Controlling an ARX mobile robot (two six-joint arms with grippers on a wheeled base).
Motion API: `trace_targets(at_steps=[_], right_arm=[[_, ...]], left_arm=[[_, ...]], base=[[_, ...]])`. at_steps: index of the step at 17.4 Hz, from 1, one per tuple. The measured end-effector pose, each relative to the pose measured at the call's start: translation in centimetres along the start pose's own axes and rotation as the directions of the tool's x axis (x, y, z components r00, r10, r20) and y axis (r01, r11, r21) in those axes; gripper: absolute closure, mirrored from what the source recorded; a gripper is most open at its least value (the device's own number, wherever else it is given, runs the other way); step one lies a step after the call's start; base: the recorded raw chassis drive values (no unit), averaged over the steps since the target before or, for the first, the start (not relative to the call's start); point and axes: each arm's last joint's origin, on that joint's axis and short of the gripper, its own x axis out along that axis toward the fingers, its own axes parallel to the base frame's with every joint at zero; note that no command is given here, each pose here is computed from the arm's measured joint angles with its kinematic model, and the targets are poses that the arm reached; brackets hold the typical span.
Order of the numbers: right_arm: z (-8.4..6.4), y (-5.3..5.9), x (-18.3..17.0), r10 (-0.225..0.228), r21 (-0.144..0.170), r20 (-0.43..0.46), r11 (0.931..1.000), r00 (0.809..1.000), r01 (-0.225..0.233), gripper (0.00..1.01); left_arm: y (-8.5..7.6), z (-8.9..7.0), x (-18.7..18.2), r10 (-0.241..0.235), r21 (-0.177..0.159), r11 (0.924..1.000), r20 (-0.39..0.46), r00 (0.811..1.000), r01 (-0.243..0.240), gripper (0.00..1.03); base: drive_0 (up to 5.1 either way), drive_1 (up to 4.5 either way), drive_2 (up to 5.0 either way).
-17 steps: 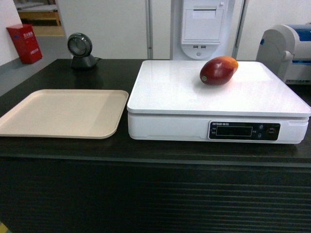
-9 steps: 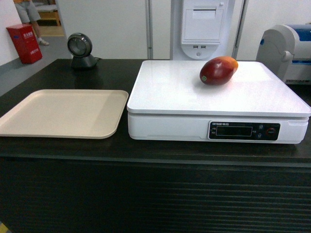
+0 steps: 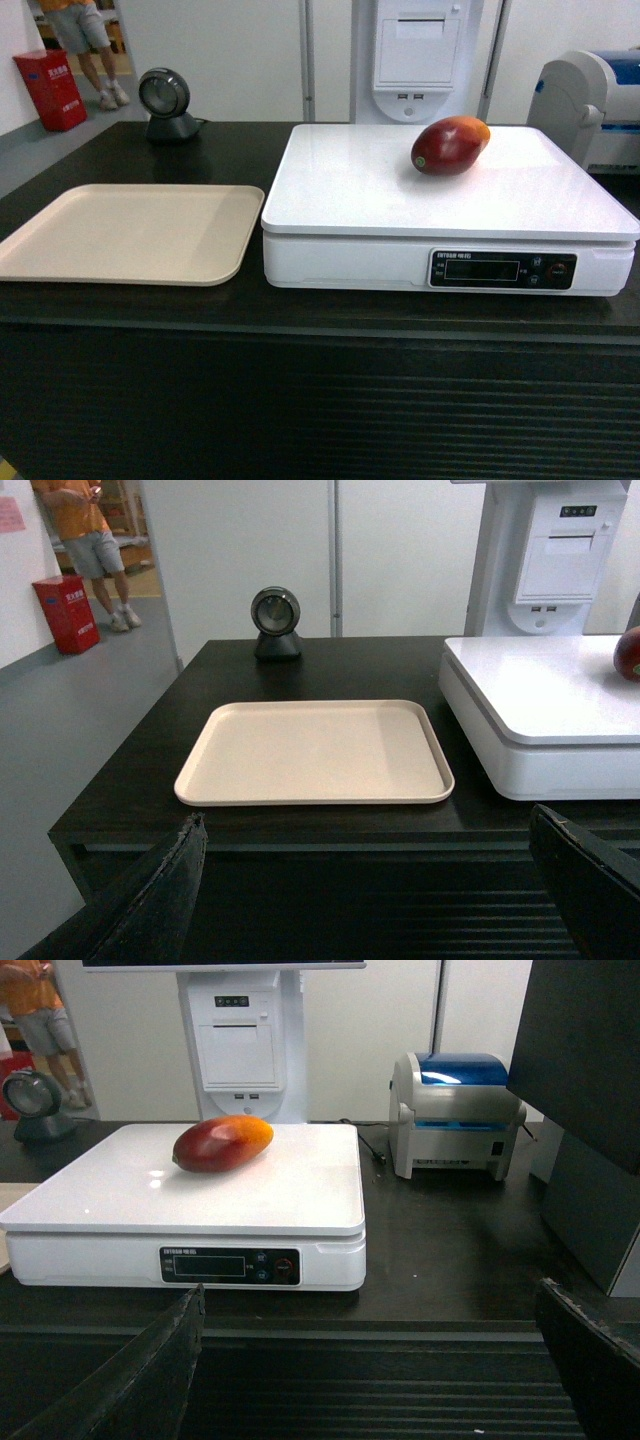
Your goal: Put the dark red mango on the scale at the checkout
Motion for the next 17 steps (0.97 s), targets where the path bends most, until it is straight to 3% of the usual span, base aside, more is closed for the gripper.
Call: trace_targets(at_steps=[17], right_arm=[[0.01, 0.00, 0.00, 0.000, 0.000, 0.001, 1.0000, 1.000, 0.000, 0.03]], left_arm=[[0.00, 0.02, 0.00, 0.000, 0.000, 1.0000, 0.002, 1.000, 0.000, 0.05]], base=[[0.0, 0.00, 0.0]])
